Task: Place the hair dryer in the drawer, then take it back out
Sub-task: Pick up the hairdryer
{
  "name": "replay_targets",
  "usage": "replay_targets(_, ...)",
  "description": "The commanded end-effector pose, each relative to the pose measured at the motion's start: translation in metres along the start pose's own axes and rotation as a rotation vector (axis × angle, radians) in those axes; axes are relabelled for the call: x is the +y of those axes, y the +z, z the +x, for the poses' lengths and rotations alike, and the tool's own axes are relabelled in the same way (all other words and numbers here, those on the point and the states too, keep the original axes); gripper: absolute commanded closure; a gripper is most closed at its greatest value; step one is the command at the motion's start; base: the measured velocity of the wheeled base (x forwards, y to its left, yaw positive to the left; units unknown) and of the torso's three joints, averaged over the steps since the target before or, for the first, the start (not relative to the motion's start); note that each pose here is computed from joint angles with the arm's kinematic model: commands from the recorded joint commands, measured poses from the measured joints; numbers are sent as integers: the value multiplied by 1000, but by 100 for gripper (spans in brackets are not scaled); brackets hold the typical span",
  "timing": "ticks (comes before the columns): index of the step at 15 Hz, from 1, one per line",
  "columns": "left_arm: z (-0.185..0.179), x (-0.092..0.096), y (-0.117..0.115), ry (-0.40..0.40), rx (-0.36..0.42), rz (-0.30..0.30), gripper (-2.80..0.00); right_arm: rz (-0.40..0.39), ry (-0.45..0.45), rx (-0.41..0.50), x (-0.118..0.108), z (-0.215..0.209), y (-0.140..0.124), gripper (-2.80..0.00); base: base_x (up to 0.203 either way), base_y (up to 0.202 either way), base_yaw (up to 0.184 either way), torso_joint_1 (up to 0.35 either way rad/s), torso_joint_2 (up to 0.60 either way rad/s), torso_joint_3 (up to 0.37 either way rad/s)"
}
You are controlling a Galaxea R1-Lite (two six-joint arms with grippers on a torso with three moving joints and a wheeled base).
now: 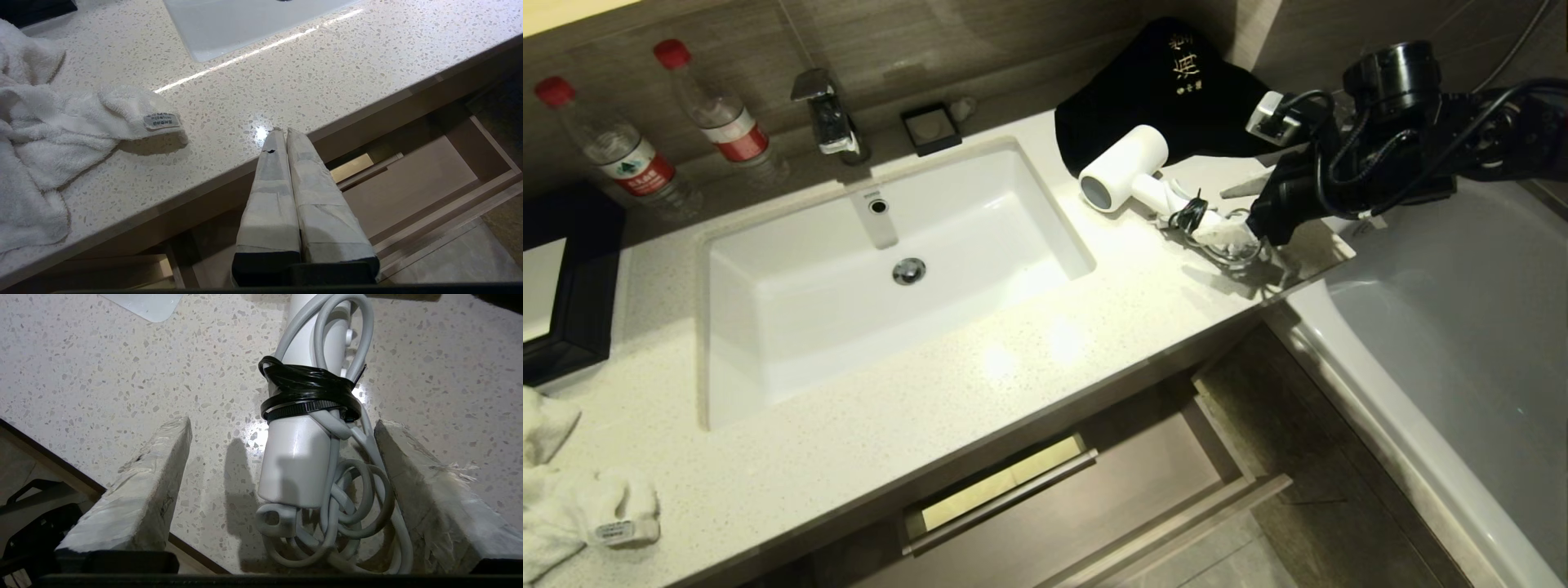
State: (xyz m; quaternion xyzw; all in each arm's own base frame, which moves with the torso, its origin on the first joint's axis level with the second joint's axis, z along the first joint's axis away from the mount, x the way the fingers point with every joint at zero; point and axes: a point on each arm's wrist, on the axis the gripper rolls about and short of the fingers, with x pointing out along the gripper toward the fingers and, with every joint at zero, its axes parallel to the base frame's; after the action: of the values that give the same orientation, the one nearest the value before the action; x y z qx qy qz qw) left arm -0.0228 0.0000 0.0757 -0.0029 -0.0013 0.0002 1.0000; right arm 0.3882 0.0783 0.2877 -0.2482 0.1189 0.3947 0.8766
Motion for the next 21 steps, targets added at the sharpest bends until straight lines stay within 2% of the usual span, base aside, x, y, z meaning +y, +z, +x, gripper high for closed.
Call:
replay_targets(1, 0, 0, 0, 0, 0, 0, 0, 10, 18, 14, -2, 12, -9, -280, 0, 0, 0, 0, 0, 0)
replay_targets(9, 0, 0, 0, 1, 0, 0, 0, -31, -34, -55, -15, 42, -22, -280, 0, 0, 0, 0, 0, 0)
replay_targets(16, 0, 0, 0, 0, 0, 0, 0, -41, -58, -70, -23, 49, -30, -280, 0, 0, 0, 0, 0, 0)
replay_targets(17, 0, 0, 0, 1, 1, 0, 0, -39, -58, -70, -23, 49, -30, 0, 0, 0, 0, 0, 0, 0)
replay_targets(21, 0, 0, 0, 1, 1, 0, 0, -43, -46, -80, -25, 44, -32, 0, 0, 0, 0, 0, 0, 0)
